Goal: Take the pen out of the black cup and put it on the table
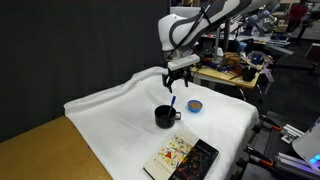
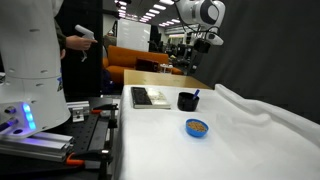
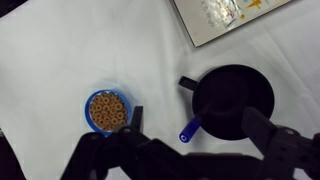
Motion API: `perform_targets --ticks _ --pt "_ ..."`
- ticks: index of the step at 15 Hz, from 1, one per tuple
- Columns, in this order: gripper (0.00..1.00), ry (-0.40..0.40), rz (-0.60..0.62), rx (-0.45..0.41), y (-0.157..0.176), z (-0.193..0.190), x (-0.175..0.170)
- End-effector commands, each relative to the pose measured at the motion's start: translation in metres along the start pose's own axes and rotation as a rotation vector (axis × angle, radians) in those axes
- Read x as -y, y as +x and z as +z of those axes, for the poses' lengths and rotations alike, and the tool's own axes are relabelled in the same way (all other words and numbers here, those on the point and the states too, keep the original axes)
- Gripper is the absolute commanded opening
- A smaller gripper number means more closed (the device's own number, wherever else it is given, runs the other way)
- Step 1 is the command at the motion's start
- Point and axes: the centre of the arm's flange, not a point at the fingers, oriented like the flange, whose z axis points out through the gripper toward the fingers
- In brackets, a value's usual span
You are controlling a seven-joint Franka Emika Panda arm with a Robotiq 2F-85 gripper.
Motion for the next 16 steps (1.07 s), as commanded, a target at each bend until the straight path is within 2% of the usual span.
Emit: perform_targets --ticks 1,9,16 --pt "1.0 0.001 0.001 0.005 0.002 0.001 0.001" --pt "1.0 -0.029 0.032 0.048 0.035 0.033 0.013" --pt "1.0 -0.038 0.028 0.055 0.05 0.046 0.037"
